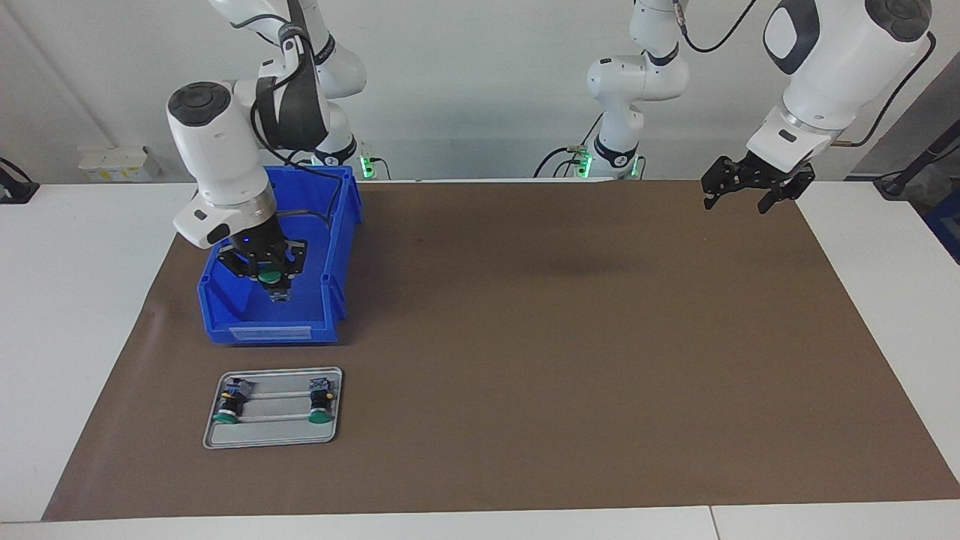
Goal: Place and press button with both arms
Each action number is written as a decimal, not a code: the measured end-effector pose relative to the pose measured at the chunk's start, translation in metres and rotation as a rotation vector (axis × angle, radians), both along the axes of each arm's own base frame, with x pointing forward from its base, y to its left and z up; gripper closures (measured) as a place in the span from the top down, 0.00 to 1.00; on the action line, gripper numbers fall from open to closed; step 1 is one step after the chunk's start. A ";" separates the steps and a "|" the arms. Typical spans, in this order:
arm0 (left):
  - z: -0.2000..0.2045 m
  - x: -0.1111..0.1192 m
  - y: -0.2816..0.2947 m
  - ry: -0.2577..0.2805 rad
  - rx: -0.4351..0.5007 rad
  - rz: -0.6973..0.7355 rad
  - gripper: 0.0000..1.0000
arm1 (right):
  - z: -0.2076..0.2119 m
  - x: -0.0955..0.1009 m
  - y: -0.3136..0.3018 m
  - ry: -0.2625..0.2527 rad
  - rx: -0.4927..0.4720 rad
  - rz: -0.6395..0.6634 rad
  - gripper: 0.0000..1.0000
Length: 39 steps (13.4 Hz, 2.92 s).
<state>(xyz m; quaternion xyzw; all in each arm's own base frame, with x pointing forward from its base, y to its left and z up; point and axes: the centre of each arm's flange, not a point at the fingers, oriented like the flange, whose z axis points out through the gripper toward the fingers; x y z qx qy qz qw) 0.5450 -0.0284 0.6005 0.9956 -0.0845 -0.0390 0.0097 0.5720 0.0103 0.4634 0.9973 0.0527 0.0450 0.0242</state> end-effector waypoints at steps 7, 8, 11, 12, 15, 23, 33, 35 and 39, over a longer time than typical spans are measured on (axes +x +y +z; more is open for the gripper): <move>0.000 0.000 0.000 0.000 0.000 0.000 1.00 | -0.093 -0.057 -0.044 -0.008 0.098 -0.022 0.35; 0.000 0.000 0.000 0.000 0.000 0.000 1.00 | -0.104 -0.062 -0.044 -0.018 0.095 -0.025 0.35; 0.000 0.000 0.000 0.000 0.000 0.000 1.00 | -0.129 -0.074 -0.044 -0.021 0.090 -0.028 0.35; 0.000 0.000 0.000 0.000 0.000 0.000 1.00 | -0.134 -0.074 -0.044 -0.019 0.089 -0.029 0.35; 0.000 0.000 0.000 0.000 0.000 0.000 1.00 | -0.144 -0.074 -0.041 -0.006 0.089 -0.038 0.40; 0.000 0.000 0.000 0.000 0.000 0.000 1.00 | -0.044 -0.024 -0.040 -0.013 0.113 -0.110 1.00; 0.000 0.000 0.000 0.000 0.000 0.000 1.00 | 0.181 -0.028 -0.044 0.038 0.028 -0.247 1.00; 0.000 0.000 0.000 0.000 0.000 0.000 1.00 | 0.187 -0.037 -0.047 0.058 0.028 -0.283 1.00; 0.000 0.000 0.000 0.000 0.000 0.000 1.00 | 0.178 -0.038 -0.044 0.084 0.027 -0.295 1.00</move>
